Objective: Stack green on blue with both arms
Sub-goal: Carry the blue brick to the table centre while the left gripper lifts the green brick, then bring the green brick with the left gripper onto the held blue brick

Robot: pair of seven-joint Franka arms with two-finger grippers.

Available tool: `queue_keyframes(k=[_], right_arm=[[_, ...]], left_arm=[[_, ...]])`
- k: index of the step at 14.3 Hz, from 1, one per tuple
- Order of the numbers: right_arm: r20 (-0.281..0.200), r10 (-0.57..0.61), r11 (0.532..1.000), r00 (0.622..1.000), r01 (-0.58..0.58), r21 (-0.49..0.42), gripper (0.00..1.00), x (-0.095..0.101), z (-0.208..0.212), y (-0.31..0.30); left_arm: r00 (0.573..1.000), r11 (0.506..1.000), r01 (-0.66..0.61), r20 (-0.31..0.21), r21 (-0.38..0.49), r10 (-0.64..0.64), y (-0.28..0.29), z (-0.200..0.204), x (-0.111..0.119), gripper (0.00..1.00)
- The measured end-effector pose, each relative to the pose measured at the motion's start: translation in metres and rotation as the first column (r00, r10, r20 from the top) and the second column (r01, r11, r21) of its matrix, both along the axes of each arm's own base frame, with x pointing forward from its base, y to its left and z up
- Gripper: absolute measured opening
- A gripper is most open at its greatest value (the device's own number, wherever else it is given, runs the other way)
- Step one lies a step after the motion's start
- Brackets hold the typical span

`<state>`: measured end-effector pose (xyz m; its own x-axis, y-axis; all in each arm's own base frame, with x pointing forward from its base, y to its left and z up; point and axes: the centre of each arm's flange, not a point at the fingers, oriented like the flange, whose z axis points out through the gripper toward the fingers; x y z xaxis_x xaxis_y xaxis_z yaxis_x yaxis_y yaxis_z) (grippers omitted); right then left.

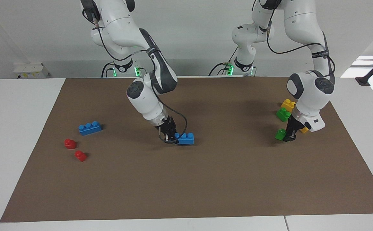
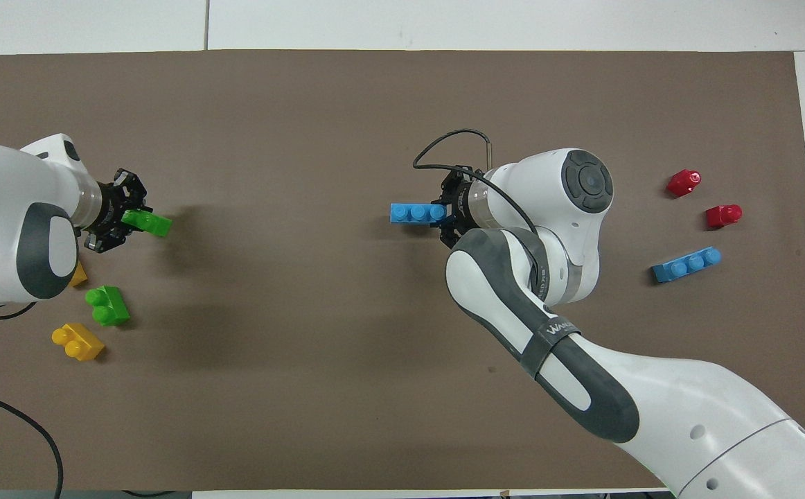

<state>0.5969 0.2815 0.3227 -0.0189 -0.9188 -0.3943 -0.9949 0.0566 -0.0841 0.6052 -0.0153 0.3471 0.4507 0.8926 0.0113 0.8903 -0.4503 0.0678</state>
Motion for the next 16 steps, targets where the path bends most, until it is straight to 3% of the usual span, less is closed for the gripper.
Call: queue_keyframes(k=[4, 10, 13, 16], right_arm=[[0.007, -0.010, 1.000, 1.000, 0.010, 0.000, 0.34, -0.005, -0.011, 0.006], [0.018, -0.015, 1.000, 1.000, 0.015, -0.004, 0.34, -0.009, -0.028, 0.014], [0.020, -0.027, 1.000, 0.999, 0.027, 0.005, 0.34, -0.011, -0.035, 0.018], [0.019, -0.028, 1.000, 0.999, 0.028, 0.005, 0.34, -0.011, -0.036, 0.018]], left_arm=[[0.993, 0.994, -0.110, -0.034, -0.011, 0.110, -0.118, 0.028, -0.011, 0.34], [0.969, 0.969, -0.244, -0.039, -0.028, 0.243, -0.276, 0.045, -0.073, 0.34], [0.954, 0.954, -0.299, -0.039, -0.035, 0.298, -0.315, 0.049, -0.096, 0.34], [0.936, 0.934, -0.353, -0.035, -0.048, 0.351, -0.332, 0.055, -0.104, 0.34]])
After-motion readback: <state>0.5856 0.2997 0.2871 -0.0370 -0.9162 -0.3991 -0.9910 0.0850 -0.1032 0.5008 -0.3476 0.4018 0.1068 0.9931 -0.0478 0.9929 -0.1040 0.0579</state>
